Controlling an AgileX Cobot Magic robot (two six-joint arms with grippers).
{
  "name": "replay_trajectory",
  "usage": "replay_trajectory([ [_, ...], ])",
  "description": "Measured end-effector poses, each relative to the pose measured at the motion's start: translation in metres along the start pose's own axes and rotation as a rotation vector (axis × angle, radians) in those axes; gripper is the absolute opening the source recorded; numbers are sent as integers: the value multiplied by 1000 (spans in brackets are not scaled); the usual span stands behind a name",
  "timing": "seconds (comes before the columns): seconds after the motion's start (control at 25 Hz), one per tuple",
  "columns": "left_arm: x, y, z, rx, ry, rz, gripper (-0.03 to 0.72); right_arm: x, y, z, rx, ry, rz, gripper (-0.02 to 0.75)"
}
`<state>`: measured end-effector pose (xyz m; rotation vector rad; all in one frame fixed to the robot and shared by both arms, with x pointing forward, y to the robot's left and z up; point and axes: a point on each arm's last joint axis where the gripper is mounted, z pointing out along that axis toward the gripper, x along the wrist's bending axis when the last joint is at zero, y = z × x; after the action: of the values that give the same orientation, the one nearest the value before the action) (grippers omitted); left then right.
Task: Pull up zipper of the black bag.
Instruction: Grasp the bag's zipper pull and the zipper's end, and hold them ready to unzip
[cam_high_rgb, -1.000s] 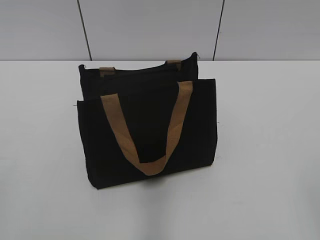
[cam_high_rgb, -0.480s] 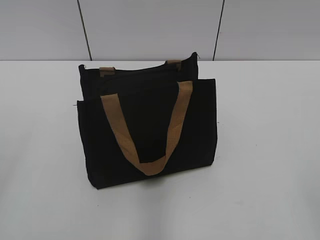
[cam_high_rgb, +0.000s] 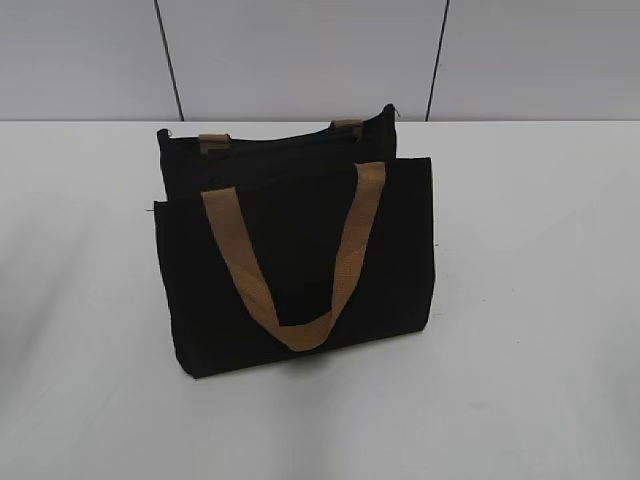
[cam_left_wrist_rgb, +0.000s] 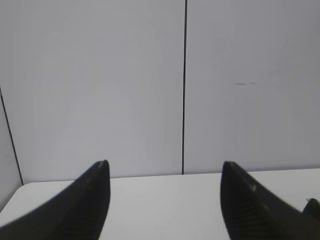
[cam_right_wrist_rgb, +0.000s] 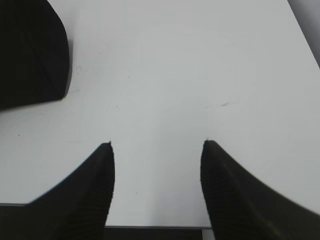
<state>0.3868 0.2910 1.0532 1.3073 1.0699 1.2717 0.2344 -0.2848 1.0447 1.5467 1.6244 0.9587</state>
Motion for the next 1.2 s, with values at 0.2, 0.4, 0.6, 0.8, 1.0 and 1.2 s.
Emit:
replay_trajectory([
  [0.2, -11, -37, 31, 156, -91, 57, 519, 0, 0, 0, 0, 0, 0, 429],
  [0.4, -31, -76, 46, 290, -285, 74, 519, 0, 0, 0, 0, 1, 0, 428],
  [0.6, -48, -108, 54, 370, -449, 63, 519, 0, 0, 0, 0, 1, 0, 428],
  [0.8, -62, -142, 63, 431, -555, -53, 519, 0, 0, 0, 0, 1, 0, 428],
  [1.0, -75, -162, 80, 451, -691, -45, 518, 0, 0, 0, 0, 1, 0, 428],
  [1.2, -85, -168, 104, 405, -849, 43, 512, 0, 0, 0, 0, 1, 0, 428],
])
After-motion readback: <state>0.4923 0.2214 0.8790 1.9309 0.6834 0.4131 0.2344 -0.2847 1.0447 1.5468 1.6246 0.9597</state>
